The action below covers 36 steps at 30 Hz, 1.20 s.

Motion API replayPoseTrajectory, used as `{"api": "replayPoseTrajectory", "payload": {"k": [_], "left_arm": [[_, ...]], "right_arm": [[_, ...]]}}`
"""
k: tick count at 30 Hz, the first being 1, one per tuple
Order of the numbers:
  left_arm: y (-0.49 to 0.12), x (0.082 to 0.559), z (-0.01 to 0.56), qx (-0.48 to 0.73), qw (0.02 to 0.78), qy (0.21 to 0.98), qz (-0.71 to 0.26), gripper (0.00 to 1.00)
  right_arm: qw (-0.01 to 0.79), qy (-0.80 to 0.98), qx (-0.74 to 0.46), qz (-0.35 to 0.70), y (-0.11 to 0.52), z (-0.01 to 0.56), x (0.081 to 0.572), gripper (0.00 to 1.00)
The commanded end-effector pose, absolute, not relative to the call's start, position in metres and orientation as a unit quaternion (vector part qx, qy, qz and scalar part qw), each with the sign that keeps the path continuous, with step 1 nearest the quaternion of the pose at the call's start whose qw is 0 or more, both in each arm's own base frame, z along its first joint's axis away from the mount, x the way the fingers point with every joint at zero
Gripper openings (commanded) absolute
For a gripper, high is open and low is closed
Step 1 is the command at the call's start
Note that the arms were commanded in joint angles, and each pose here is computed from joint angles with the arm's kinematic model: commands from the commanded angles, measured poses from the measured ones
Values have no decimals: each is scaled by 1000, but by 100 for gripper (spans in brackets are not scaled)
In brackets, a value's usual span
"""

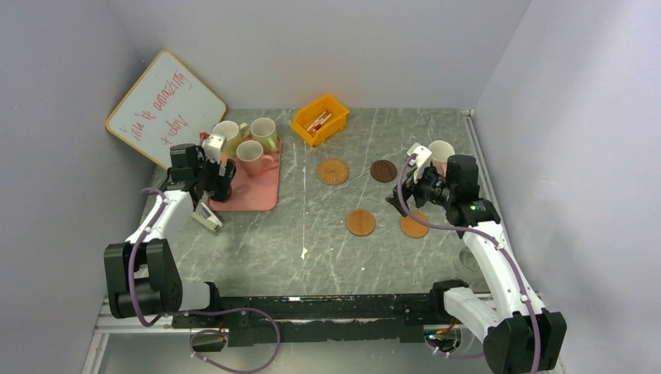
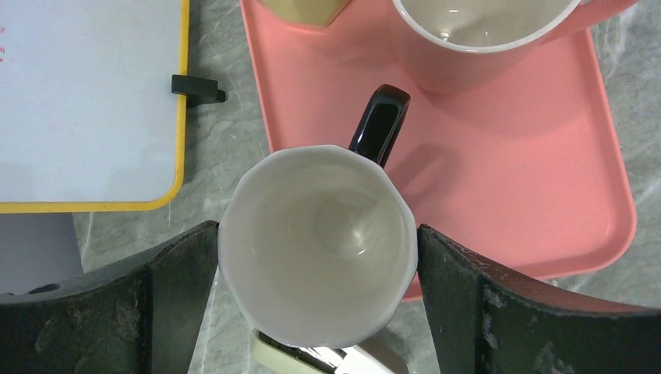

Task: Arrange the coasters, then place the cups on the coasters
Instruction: Pick up the cup from the tray.

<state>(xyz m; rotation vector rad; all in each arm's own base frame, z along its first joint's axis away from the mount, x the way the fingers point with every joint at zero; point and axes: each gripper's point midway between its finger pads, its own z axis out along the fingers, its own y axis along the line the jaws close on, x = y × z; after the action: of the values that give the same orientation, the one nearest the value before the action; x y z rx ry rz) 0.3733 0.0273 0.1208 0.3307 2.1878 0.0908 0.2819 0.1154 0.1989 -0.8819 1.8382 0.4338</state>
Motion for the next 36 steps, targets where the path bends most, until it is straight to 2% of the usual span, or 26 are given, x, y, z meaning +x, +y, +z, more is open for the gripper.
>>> {"api": "replayPoseTrajectory", "payload": {"k": [1, 13, 15, 16, 17, 24, 36], "left_arm": [[28, 379, 120, 129, 444, 886, 28, 96], [24, 375, 127, 138, 458, 878, 22, 96], [22, 374, 131, 141, 462, 875, 19, 76], [22, 374, 131, 142, 461, 876, 17, 61], [21, 373, 131, 143, 459, 877, 16, 59], [17, 373, 135, 149, 460, 875, 7, 61], [-13, 370, 196, 174, 520, 834, -55, 62]], "right_arm": [[522, 741, -381, 183, 120, 210, 281, 100], [521, 741, -381, 184, 121, 209, 281, 100], [522, 741, -380, 183, 120, 209, 281, 100], [522, 741, -381, 183, 120, 210, 281, 100], [522, 741, -381, 183, 121, 209, 281, 100], [521, 741, -381, 184, 121, 209, 281, 100], [521, 742, -380, 183, 121, 209, 282, 100]]}}
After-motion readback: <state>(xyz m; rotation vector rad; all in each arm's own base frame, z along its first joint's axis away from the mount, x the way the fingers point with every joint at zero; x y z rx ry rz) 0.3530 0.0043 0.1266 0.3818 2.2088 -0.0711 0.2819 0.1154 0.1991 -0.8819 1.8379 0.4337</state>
